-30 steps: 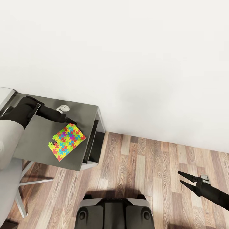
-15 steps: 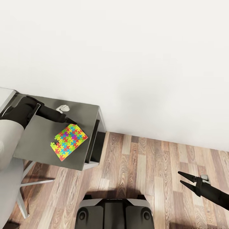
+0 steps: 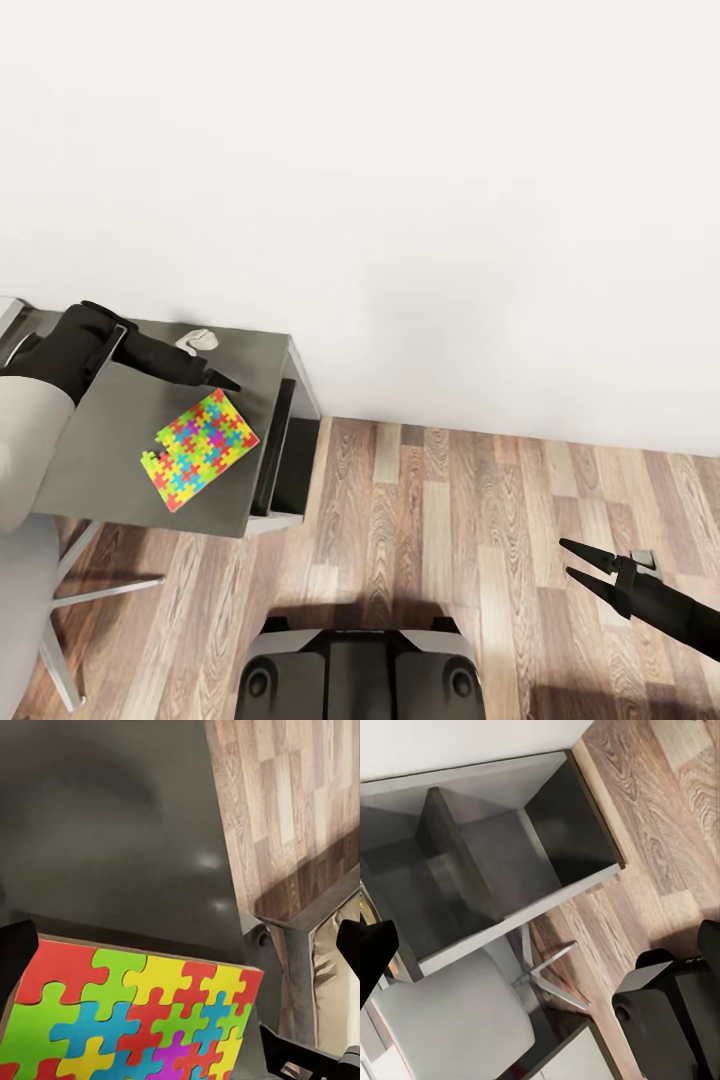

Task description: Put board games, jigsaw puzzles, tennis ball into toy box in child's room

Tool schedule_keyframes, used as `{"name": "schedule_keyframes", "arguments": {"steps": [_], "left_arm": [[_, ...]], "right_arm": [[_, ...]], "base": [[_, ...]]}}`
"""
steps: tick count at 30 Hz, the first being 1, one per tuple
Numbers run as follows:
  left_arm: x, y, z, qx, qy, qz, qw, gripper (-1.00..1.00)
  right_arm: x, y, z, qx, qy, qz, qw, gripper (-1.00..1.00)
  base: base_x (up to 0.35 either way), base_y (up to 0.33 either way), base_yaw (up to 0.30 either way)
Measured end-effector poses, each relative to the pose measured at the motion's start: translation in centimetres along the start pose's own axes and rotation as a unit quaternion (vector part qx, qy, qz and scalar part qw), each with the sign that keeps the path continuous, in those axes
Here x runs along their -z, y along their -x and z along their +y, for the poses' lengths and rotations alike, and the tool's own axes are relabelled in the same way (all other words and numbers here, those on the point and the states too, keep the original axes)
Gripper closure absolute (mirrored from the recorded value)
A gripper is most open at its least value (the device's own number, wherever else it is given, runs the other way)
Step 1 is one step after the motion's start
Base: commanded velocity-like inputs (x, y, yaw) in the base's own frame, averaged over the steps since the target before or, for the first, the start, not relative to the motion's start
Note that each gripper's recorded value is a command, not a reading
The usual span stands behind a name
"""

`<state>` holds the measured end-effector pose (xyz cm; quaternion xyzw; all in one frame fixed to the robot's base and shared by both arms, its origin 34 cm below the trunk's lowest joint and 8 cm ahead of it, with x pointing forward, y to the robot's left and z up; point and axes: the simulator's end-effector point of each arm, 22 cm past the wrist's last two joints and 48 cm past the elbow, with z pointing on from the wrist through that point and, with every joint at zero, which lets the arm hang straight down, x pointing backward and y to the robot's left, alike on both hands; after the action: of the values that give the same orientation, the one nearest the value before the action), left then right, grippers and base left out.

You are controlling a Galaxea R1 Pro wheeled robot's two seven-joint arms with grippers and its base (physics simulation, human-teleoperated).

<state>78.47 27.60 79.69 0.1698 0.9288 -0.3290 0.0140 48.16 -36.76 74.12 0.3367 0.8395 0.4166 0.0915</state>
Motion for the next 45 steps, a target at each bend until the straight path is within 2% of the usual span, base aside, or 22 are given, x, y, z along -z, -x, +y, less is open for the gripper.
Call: {"name": "schedule_keyframes", "arguments": {"steps": [29,39,45], "left_arm": [[0.4,0.5,-0.2,-0.006,0.001,-0.006,1.0,-1.0],[1.6,2.3,-1.0,-0.032,0.014,-0.02,0.9992,-1.0],[2.0,2.8,-1.3,-0.036,0.018,-0.025,0.9988,-1.0]], "right_arm": [[0.1,0.1,0.1,0.002,0.0,-0.001,1.0,-1.0],[0.0,0.1,0.1,0.002,0.0,-0.002,1.0,-1.0],[0.0,0.1,0.1,0.003,0.0,-0.002,1.0,-1.0]], "base": [[-0.022,0.0,-0.014],[0.0,0.0,0.0],[0.0,0.0,0.0]]}}
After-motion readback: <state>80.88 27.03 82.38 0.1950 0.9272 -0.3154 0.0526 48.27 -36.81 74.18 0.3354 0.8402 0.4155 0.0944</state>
